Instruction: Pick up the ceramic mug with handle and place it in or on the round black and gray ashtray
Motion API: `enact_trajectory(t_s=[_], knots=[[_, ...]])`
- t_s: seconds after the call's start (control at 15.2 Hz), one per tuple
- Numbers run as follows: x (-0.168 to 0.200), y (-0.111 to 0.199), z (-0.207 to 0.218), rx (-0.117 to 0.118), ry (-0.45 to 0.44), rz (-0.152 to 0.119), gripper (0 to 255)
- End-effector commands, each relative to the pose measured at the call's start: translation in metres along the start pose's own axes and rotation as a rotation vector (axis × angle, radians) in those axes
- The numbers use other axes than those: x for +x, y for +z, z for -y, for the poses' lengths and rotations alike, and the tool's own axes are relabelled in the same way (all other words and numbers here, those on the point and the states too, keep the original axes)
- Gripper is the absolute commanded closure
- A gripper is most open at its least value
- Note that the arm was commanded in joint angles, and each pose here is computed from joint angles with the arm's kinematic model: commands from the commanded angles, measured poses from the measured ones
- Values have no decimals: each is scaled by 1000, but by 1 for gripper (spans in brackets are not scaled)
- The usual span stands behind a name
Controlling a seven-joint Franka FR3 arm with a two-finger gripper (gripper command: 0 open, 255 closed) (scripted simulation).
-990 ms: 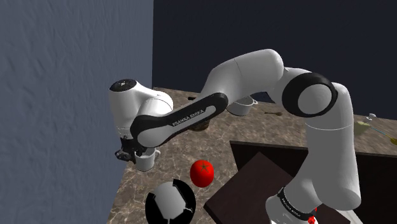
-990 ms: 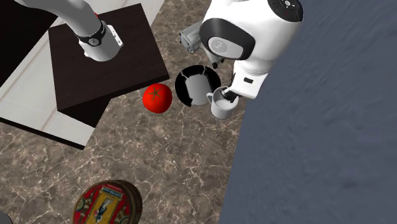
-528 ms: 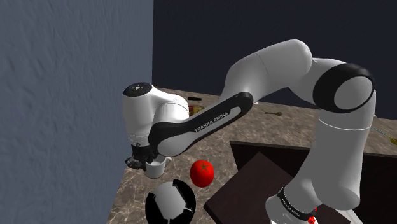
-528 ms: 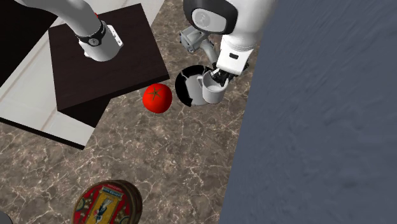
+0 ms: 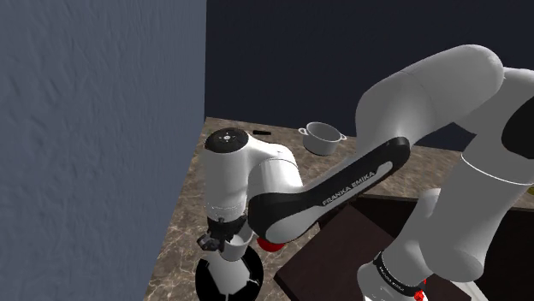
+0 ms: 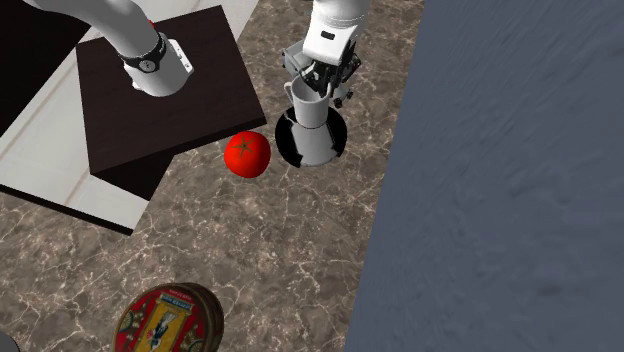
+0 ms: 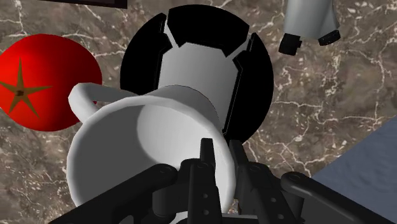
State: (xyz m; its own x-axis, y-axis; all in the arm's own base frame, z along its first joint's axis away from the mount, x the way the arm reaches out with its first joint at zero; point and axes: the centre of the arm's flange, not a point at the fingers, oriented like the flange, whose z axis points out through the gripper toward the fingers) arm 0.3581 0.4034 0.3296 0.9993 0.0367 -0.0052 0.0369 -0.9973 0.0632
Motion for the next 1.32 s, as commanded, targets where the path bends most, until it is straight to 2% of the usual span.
enact_trajectory(t_s=[0.0, 1.25], knots=[[-27, -1, -5, 0, 2, -1, 255], [-28, 91, 0, 0, 2, -1, 255]])
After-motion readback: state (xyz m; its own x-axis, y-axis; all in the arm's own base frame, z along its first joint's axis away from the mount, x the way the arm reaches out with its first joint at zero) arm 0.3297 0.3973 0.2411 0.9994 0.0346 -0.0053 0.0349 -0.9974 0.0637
